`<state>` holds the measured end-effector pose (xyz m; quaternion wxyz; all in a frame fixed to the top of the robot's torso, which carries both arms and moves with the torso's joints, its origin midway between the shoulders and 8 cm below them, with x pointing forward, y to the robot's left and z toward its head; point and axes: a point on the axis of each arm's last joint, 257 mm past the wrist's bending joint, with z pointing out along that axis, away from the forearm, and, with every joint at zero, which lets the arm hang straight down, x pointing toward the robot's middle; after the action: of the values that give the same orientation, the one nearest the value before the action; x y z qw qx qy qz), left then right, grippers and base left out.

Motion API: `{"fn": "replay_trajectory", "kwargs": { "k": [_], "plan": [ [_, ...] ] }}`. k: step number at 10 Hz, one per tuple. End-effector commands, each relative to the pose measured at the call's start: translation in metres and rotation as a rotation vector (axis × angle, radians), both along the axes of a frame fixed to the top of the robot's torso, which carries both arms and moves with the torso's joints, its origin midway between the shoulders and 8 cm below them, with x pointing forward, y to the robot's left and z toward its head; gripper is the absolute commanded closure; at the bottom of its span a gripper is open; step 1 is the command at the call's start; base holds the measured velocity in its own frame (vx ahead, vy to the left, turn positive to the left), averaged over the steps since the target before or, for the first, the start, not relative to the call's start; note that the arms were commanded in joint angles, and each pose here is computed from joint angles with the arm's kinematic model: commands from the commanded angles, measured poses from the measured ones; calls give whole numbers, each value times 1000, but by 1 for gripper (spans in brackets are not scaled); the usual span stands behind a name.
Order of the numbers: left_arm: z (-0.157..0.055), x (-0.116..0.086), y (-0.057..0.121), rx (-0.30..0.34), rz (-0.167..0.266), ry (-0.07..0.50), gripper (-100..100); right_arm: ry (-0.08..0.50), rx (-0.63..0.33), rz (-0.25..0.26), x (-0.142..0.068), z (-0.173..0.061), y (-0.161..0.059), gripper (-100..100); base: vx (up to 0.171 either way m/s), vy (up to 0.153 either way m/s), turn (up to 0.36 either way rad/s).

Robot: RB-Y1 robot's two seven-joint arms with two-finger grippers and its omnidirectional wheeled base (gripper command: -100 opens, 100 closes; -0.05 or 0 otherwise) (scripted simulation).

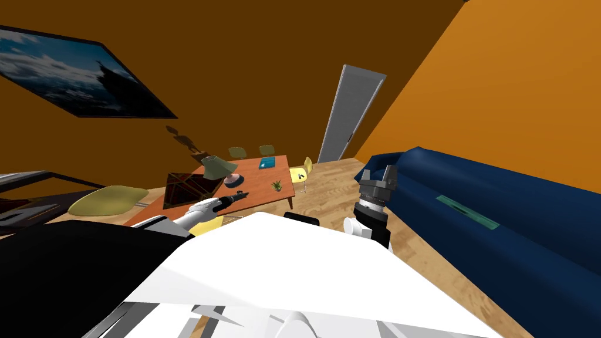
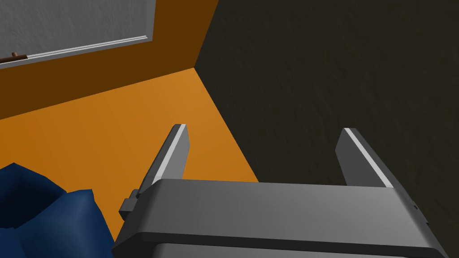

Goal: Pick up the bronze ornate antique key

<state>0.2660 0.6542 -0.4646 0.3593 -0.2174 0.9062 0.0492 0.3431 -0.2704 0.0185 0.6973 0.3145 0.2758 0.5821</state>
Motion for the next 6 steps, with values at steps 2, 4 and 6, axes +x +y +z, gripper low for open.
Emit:
{"fn": "replay_trajectory", "kwargs": {
  "k": [2, 4, 6],
  "plan": [
    [4, -13, 21, 33, 17, 28, -100, 0, 0, 0, 0, 0, 0, 0, 28, -15, -63],
    [2, -11, 18, 26, 16, 22, 0, 0, 0, 0, 0, 0, 0, 0, 4, -3, -5],
    [-16, -9, 3, 25, 33, 23, -100, 0, 0, 0, 0, 0, 0, 0, 16, 85, -81]
  ]
}}
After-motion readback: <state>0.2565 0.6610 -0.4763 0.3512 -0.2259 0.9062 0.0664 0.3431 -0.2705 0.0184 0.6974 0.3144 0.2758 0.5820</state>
